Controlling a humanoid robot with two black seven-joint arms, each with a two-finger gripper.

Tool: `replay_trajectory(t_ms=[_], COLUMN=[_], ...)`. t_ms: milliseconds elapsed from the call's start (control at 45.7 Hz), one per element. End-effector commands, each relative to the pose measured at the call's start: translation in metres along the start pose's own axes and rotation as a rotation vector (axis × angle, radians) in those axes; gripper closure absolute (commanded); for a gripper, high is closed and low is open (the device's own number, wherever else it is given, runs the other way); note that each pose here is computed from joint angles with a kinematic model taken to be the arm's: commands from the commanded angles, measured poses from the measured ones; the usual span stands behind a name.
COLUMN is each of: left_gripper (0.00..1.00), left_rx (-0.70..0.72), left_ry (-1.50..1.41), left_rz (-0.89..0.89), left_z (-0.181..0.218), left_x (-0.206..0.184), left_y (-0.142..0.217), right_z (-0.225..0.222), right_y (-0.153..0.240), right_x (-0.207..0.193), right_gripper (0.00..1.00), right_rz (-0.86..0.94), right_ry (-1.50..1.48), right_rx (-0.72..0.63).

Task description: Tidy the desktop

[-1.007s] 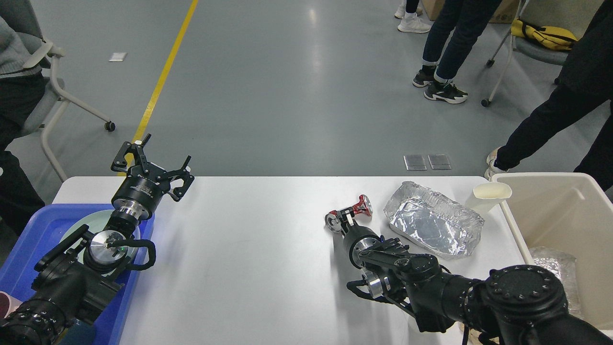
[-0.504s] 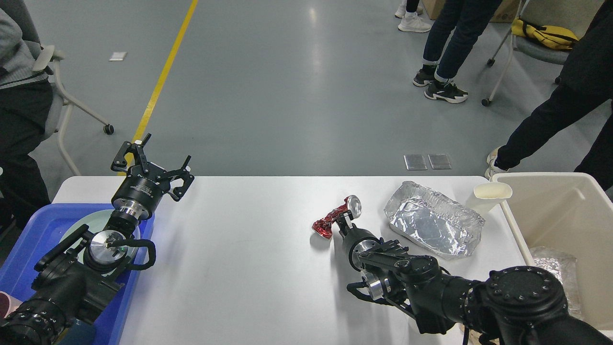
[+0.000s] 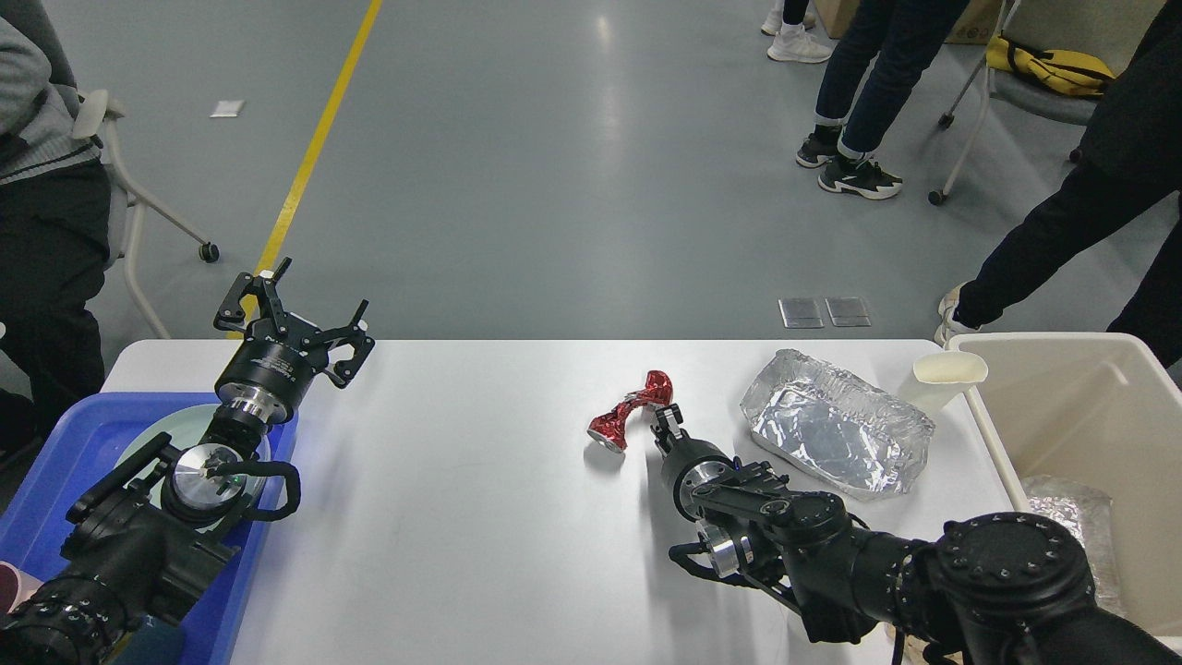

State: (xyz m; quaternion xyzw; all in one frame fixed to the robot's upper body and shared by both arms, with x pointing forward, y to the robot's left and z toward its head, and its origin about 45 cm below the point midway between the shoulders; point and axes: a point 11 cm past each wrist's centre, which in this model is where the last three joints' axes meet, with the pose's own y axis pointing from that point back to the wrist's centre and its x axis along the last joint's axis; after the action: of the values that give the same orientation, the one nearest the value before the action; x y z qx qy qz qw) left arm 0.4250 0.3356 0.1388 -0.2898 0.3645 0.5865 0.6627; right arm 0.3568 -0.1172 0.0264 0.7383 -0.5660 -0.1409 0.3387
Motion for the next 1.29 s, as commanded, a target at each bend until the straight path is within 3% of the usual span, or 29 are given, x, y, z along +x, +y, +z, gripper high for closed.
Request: replay_trajectory(t_ms=[0,44,591,635,657,679,701,898,1270], left_gripper=[0.04,0.04,0.04,0.04,0.04,0.04,0.04,0.04,0.04], left_rx=[0.001,0.0,0.0,0.0,0.0,0.0,0.0,0.0,0.0], left_ry=[-0.001,0.0,0.0,0.0,0.0,0.0,0.0,0.0,0.0], left_rz=[0.0,0.0,0.0,0.0,0.0,0.002,0.001,0.002,0.0], left_z=[0.0,0.0,0.0,0.0,0.0,0.0,0.0,0.0,0.0], left_x=[0.0,0.0,0.0,0.0,0.0,0.001,0.0,0.001,0.0], left_y=[0.0,0.0,0.0,0.0,0.0,0.001,0.0,0.001,0.0], right_z=[0.001,0.001,0.016,0.015,0.014,0.01,0.008,-0.006,-0.048], right_y=[0.0,0.0,0.024,0.03,0.031,0.033,0.034,0.036,0.062], right_x=[0.0,0.0,-0.042,-0.043,-0.043,-0.039,-0.036,0.005,0.027], right_gripper=[0.96,1.0,1.0,0.64,0.51,0.12,0.01,0.01,0.0], right_rz=[0.004,0.004,-0.059,-0.039,-0.023,0.027,0.048,0.098,0.04], right_ry=[0.001,0.001,0.109,0.136,0.145,0.17,0.18,0.404,0.475], right_rx=[-0.001,-0.001,-0.007,0.005,0.009,0.02,0.025,0.075,0.106])
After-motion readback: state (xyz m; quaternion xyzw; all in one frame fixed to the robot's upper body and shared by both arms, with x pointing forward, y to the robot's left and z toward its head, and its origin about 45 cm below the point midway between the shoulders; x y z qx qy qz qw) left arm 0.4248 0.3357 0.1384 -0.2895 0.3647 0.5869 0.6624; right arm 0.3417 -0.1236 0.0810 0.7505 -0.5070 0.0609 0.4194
